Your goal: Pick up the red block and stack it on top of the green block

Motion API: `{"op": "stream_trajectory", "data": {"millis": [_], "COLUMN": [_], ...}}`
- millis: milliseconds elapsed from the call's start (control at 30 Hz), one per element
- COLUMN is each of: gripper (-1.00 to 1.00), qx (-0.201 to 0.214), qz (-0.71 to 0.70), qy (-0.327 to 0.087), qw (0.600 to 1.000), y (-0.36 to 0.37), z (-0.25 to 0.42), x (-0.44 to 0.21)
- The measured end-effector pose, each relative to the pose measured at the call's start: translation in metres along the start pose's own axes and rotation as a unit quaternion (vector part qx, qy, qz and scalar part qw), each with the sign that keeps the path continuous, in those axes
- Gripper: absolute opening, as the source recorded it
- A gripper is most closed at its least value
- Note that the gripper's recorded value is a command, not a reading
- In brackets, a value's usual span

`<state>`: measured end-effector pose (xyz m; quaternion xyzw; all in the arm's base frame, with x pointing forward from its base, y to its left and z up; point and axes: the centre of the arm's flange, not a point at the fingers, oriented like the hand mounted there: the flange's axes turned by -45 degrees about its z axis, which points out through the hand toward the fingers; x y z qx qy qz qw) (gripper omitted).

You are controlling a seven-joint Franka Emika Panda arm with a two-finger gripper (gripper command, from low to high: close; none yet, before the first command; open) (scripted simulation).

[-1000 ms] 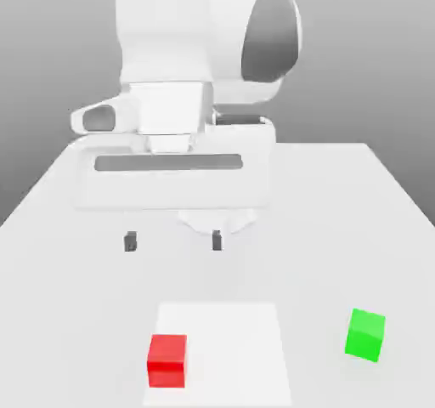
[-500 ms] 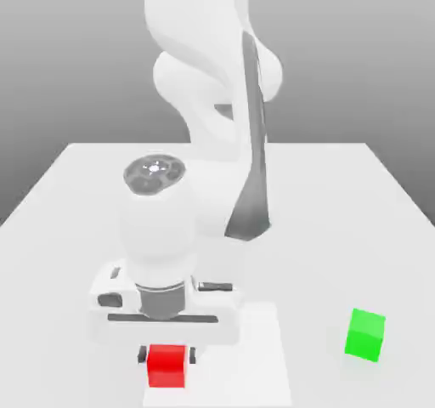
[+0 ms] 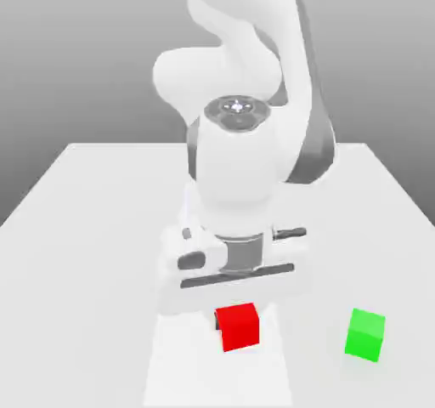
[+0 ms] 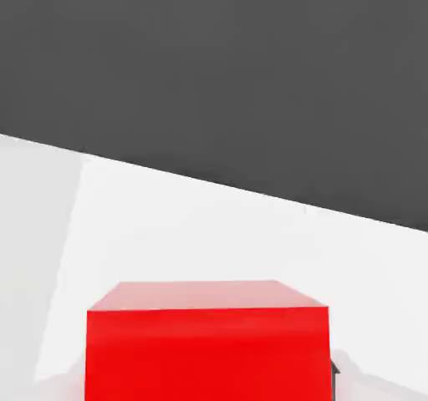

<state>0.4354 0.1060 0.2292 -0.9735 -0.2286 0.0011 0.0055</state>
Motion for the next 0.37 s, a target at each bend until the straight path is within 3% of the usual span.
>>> {"op": "stream_trajectory", "data": {"millis": [100,267,300,367], "gripper": [-1.00,-1.00,1.00,1.00], "qx": [-0.003,-0.006,-0.006,-0.006], "qz": [-0.160,-0.191,-0.191,-0.191], "qy": [-0.001,-0.002,-0.001,-0.002], "qw": [0.987,0.982,0.982,0.982], "y": [-0.117,-0.133,-0.133,-0.133], "z": [-0.010,0.037,0.045,0.045], "x": [0.010,0.010,0.009,0.009]}}
